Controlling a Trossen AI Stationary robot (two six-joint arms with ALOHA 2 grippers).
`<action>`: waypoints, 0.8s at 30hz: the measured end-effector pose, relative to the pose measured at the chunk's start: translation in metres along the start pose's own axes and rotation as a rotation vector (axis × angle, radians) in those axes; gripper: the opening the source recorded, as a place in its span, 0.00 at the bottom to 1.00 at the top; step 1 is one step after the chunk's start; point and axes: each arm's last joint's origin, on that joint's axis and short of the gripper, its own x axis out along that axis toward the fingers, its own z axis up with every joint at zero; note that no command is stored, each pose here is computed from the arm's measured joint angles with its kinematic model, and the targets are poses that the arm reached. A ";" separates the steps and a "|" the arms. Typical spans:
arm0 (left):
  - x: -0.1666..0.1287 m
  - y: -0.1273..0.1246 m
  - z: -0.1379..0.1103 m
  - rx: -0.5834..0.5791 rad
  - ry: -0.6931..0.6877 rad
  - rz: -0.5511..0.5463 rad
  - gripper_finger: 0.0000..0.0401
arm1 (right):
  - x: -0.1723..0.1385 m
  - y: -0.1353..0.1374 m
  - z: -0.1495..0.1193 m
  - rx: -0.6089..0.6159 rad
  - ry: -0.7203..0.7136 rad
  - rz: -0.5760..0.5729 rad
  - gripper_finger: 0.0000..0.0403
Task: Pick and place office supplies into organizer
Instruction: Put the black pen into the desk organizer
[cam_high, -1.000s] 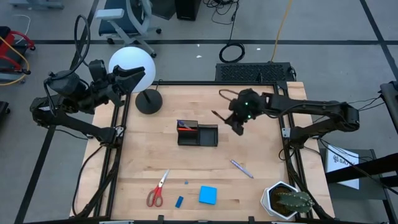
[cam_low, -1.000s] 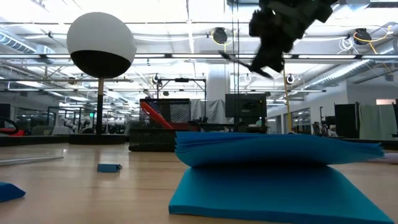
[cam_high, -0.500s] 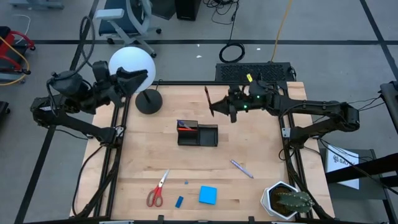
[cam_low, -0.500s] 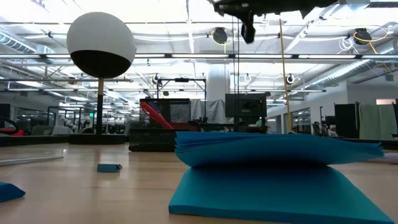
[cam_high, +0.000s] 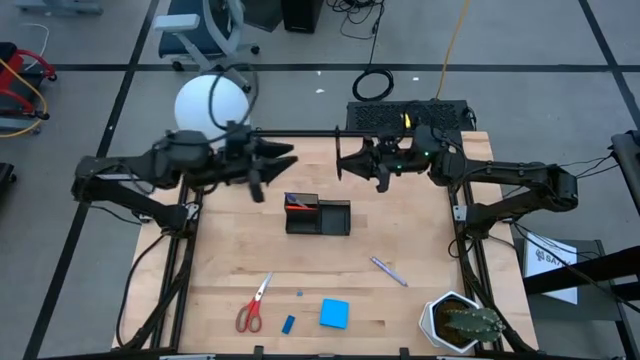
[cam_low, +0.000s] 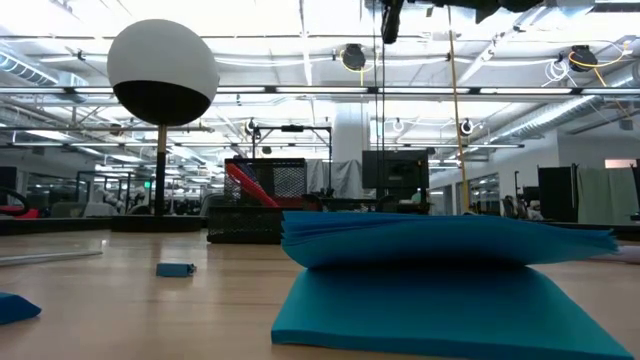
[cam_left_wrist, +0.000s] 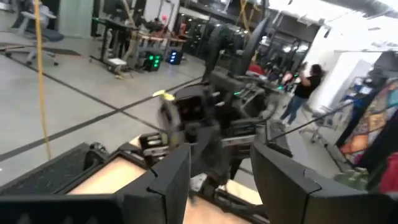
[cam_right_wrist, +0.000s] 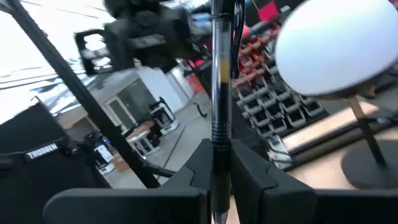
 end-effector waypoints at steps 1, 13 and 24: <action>0.004 0.002 -0.002 0.001 0.004 0.010 0.43 | 0.000 0.002 0.000 -0.007 -0.005 0.013 0.06; 0.042 0.019 -0.010 -0.041 0.021 -0.063 0.43 | 0.005 0.016 -0.007 -0.068 0.010 0.087 0.06; 0.070 0.021 -0.022 -0.067 0.012 -0.110 0.43 | 0.005 0.017 -0.007 -0.083 0.007 0.085 0.06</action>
